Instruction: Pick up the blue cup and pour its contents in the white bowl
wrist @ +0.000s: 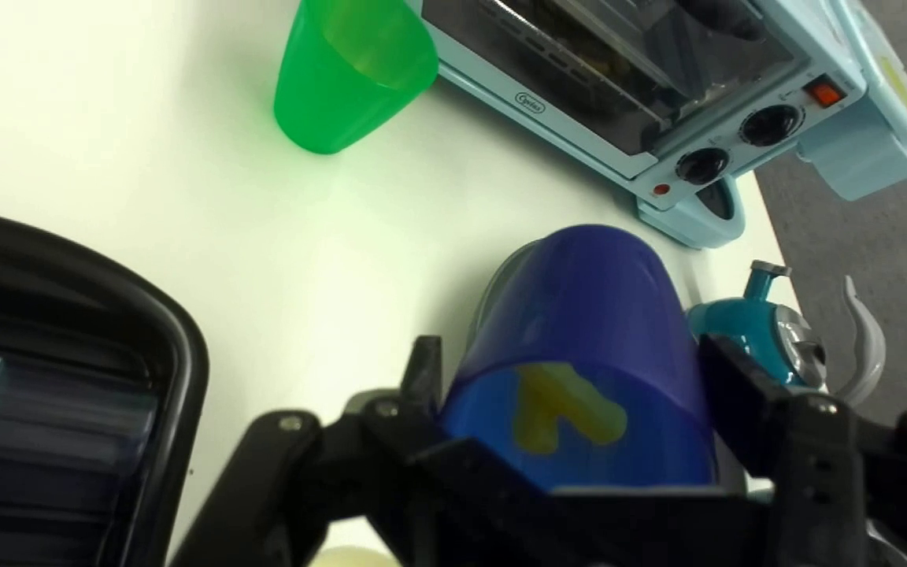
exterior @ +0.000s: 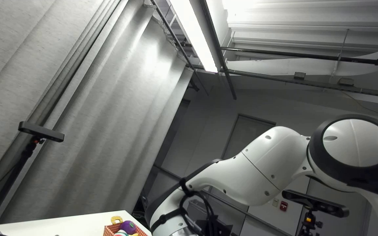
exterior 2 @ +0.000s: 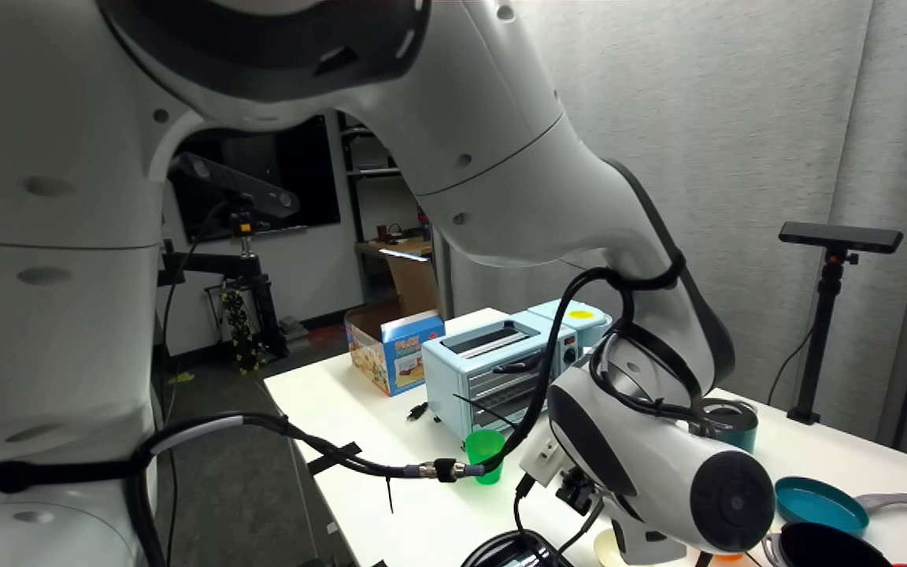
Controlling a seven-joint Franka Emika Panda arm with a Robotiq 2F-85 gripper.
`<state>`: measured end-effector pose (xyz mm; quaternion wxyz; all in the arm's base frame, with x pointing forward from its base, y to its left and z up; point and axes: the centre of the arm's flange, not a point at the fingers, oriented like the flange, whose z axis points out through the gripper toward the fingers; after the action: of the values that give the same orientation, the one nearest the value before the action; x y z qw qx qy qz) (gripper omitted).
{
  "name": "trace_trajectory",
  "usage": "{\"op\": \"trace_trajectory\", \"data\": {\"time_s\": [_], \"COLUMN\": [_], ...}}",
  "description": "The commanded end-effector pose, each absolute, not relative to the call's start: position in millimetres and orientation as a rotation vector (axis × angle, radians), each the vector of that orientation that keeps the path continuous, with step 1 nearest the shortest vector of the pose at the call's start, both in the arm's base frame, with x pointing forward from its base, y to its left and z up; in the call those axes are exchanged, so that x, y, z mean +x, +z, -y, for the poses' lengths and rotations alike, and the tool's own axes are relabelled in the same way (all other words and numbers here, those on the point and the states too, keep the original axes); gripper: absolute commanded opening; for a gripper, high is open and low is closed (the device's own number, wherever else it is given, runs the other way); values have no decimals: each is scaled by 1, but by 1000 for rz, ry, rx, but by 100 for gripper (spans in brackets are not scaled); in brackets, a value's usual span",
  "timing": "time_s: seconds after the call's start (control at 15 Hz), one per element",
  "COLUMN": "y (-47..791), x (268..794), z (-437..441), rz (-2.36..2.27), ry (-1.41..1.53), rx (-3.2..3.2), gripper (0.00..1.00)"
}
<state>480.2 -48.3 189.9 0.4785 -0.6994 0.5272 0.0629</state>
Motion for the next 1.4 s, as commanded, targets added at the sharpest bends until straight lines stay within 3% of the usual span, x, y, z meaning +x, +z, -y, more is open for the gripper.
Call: {"op": "trace_trajectory", "data": {"time_s": [0.0, 1.33], "y": [197, 204], "x": [477, 478], "z": [48, 50], "rz": [-1235, -1131], "ry": [122, 112], "rx": [-1640, -1505], "gripper": [56, 56]}}
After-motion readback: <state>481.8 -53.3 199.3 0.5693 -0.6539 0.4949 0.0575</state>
